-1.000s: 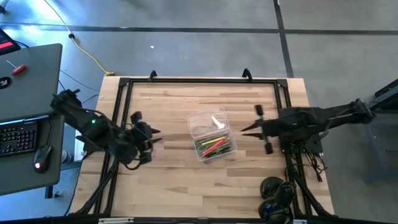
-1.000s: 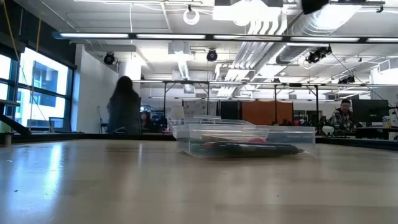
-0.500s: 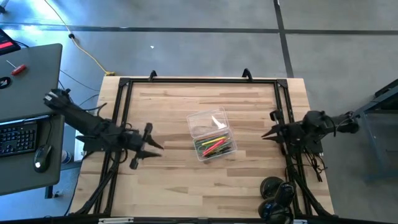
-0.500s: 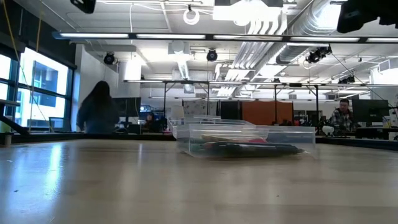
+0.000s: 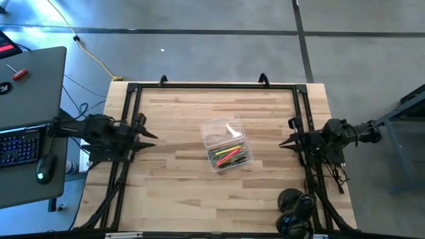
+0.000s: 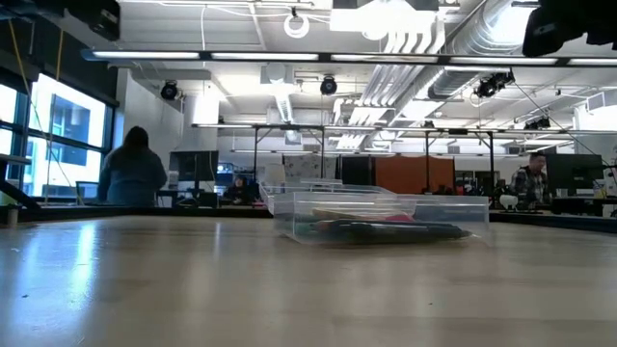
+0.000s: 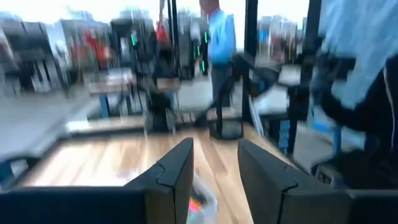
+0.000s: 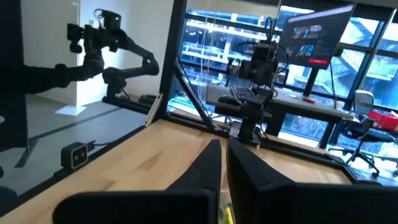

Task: Pick & place school supplies into a supply box
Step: Return to Home Position

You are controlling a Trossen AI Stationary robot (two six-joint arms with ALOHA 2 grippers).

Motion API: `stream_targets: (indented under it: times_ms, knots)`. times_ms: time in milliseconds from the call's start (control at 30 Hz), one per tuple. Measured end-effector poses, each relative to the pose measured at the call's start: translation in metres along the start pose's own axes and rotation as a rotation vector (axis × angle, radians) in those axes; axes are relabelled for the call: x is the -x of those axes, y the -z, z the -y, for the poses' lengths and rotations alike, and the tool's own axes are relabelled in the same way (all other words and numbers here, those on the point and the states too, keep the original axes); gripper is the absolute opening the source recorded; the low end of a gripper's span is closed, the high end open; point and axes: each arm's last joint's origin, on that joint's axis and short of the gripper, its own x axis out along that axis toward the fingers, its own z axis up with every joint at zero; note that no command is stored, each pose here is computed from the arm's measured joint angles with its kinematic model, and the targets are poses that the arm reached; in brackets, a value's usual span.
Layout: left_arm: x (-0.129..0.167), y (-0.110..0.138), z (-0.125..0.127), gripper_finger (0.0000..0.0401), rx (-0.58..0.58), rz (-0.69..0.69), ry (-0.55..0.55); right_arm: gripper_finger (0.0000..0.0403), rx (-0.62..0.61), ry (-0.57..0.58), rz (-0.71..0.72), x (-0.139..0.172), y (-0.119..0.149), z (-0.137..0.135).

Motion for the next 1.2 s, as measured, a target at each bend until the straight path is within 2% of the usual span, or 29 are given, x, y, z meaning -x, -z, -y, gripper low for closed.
stream_targets:
  times_ms: [133,233,400,533,733,833,1000,1200]
  knots:
    - [0.018,0.007,0.000,0.0156,-0.061,0.108,0.005,0.0002,0.000,-0.002,-0.008,-0.002,0.005,-0.001]
    - [0.014,0.012,0.001,0.0156,-0.129,0.086,0.027,0.0002,-0.015,-0.002,-0.016,-0.004,0.012,-0.002]
    - [-0.002,0.032,0.002,0.0156,-0.159,0.071,0.028,0.0002,-0.028,-0.005,-0.025,-0.010,0.028,-0.005]
    - [-0.010,0.053,0.003,0.0156,-0.141,0.070,0.014,0.0002,-0.023,0.000,-0.003,-0.014,0.043,-0.007]
    - [-0.014,0.080,0.003,0.0156,-0.108,-0.012,-0.011,0.0003,0.028,0.008,0.034,-0.016,0.053,-0.009]
    - [-0.014,0.096,0.003,0.0156,-0.106,-0.098,-0.013,0.0002,0.081,0.007,0.026,-0.016,0.054,-0.009]
    - [-0.017,0.100,0.004,0.0156,-0.122,-0.132,0.019,0.0002,0.078,-0.012,-0.071,-0.016,0.063,-0.011]
    - [-0.018,0.103,0.005,0.0156,0.006,-0.167,0.014,0.0002,0.022,0.025,-0.110,-0.017,0.066,-0.010]
